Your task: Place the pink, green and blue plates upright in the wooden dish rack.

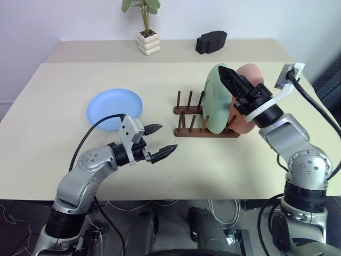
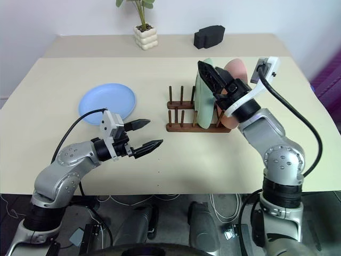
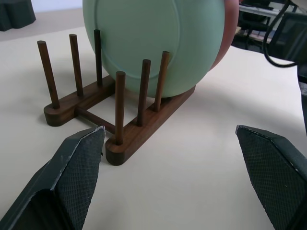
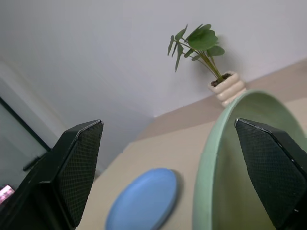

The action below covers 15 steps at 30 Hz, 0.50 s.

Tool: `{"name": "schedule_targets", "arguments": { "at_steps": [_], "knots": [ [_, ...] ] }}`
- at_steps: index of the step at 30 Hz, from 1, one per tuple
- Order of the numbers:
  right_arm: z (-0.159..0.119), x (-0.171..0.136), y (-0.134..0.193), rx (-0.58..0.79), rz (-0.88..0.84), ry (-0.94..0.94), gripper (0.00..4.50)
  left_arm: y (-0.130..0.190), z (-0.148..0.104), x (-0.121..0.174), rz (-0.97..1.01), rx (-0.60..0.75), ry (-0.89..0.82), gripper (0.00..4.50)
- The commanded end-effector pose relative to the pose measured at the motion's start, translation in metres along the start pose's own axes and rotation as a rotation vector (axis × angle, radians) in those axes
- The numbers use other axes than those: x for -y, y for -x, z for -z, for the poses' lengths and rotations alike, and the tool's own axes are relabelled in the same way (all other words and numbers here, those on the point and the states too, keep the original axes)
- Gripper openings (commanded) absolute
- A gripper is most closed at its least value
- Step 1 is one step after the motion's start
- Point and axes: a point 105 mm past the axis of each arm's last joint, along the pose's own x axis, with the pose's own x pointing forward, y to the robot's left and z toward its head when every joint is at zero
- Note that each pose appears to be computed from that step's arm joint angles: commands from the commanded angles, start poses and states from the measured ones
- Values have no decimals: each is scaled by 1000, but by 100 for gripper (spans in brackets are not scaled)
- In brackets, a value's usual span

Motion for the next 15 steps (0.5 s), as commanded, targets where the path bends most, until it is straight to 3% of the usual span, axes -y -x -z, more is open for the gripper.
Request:
{"name": "schedule_targets", "arguments": {
  "at_steps": [1, 10, 13, 15],
  "knots": [
    [-19, -12, 5, 29, -57, 133, 448, -1, -10, 1, 12, 33, -35, 450],
    [-22, -25, 3, -45, -156, 417, 448, 0, -15, -9, -26, 58, -46, 450],
    [-14, -51, -4, -128, -335, 666, 448, 22, -23, -70, -341, 89, -7, 450],
    [-10, -59, -7, -148, -404, 726, 448, 38, -31, -93, -458, 123, 5, 450]
  ]
}}
